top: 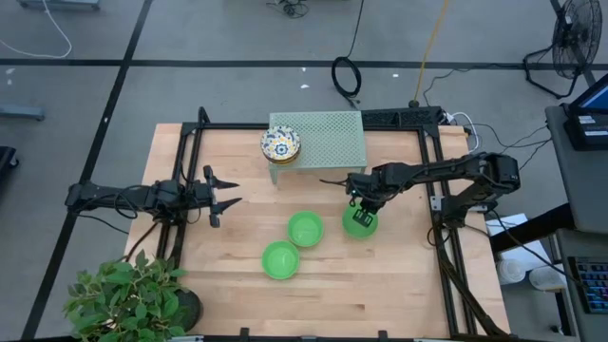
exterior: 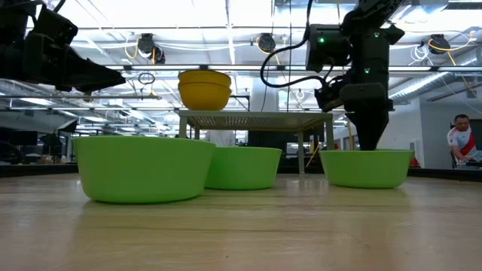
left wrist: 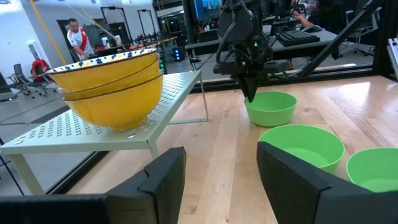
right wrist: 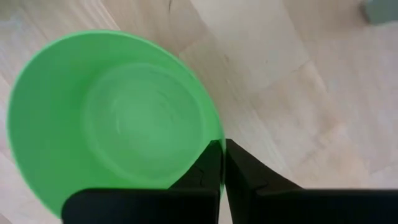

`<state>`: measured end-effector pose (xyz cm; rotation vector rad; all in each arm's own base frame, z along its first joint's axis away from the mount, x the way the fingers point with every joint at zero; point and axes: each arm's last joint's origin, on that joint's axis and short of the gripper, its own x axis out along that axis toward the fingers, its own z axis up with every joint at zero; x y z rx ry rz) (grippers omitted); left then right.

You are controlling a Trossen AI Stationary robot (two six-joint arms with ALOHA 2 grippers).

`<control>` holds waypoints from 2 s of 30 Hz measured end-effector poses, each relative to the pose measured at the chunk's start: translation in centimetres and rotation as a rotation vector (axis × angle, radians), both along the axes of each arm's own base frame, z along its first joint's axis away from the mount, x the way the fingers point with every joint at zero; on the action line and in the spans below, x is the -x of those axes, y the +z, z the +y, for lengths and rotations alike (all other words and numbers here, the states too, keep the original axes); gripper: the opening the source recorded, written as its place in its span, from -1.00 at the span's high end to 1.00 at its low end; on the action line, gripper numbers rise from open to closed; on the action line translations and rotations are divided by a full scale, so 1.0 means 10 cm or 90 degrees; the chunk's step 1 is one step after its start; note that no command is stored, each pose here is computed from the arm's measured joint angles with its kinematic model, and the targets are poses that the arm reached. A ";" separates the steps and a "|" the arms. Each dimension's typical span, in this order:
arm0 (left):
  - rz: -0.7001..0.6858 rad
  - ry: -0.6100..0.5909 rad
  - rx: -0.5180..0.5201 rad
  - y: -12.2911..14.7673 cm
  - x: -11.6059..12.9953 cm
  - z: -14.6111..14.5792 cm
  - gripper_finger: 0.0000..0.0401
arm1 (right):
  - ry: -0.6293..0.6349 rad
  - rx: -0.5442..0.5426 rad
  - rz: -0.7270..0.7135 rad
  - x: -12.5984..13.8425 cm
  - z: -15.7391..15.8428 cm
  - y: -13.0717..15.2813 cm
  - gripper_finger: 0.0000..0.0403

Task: Pick & Place Mini bowls
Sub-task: Put the top right green bowl on the shelf

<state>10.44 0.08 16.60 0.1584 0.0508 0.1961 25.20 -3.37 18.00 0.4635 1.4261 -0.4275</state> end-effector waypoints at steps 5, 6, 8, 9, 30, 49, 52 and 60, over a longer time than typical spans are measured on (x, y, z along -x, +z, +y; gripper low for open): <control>0.000 0.000 0.000 0.00 0.00 0.00 -0.01 | 0.007 0.005 -0.014 -0.04 -0.01 0.06 1.00; 0.000 0.000 0.000 0.00 0.00 0.00 -0.01 | 0.007 0.005 -0.016 -0.05 -0.01 0.07 1.00; 0.000 0.000 0.000 0.00 0.00 0.00 -0.01 | 0.009 0.006 -0.019 -0.06 -0.01 0.08 1.00; 0.000 0.000 0.000 0.00 0.00 0.00 -0.01 | 0.011 0.006 -0.020 -0.06 -0.01 0.09 1.00; 0.000 0.000 0.000 0.00 0.00 0.00 -0.01 | 0.018 -0.010 -0.123 0.04 0.02 0.42 1.00; 0.000 0.000 0.000 0.00 0.00 0.00 -0.01 | 0.066 0.062 -0.462 0.19 0.04 1.13 1.00; 0.000 0.000 0.000 0.00 0.00 0.00 -0.01 | 0.084 0.081 -0.512 0.16 0.03 1.21 1.00; 0.000 0.000 0.000 0.00 0.00 0.00 -0.01 | 0.070 0.141 -0.628 0.07 -0.14 1.44 1.00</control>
